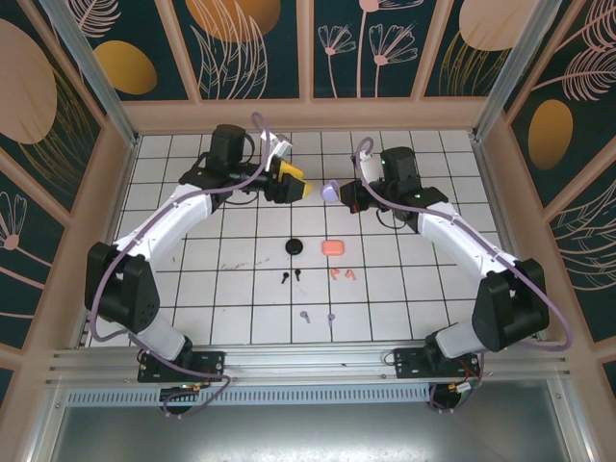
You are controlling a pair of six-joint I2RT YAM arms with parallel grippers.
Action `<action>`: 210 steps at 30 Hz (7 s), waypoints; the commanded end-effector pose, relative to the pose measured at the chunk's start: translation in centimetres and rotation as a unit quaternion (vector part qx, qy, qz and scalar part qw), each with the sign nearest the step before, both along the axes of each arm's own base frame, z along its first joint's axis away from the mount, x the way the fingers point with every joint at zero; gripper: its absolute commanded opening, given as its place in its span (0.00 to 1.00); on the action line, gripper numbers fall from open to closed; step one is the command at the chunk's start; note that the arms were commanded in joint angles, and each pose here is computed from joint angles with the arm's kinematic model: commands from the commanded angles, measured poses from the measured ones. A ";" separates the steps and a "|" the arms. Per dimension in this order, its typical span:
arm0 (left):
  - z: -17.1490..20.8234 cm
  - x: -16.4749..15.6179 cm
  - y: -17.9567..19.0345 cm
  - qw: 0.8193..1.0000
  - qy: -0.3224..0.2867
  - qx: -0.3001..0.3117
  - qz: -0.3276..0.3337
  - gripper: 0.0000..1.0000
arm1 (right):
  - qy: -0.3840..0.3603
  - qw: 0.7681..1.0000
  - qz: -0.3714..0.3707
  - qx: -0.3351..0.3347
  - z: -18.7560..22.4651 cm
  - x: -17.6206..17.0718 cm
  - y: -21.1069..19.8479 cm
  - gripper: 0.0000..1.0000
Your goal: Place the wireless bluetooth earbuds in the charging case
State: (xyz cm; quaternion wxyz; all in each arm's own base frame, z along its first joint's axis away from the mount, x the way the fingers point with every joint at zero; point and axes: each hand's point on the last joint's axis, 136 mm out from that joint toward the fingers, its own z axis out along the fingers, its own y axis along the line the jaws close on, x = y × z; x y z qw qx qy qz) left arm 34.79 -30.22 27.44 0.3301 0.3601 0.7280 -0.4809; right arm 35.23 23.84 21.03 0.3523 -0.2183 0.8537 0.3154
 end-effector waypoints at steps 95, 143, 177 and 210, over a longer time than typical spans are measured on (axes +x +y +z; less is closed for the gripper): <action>-1.6 -1.0 0.6 0.998 -0.002 -0.058 -0.008 0.00 | -0.012 0.999 0.004 0.042 6.5 -4.9 1.2 0.57; 9.4 -0.6 10.5 0.900 -0.212 -0.184 0.333 0.00 | 0.200 0.933 -0.046 -0.295 -19.3 -24.0 9.0 0.41; 9.3 -1.0 9.1 0.917 -0.198 -0.189 0.292 0.00 | 0.205 0.926 -0.035 -0.314 -21.3 -24.0 8.6 0.29; 8.0 -3.6 8.4 0.917 -0.271 -0.173 0.236 0.00 | 0.150 0.965 -0.089 -0.193 -11.6 -18.9 9.4 0.09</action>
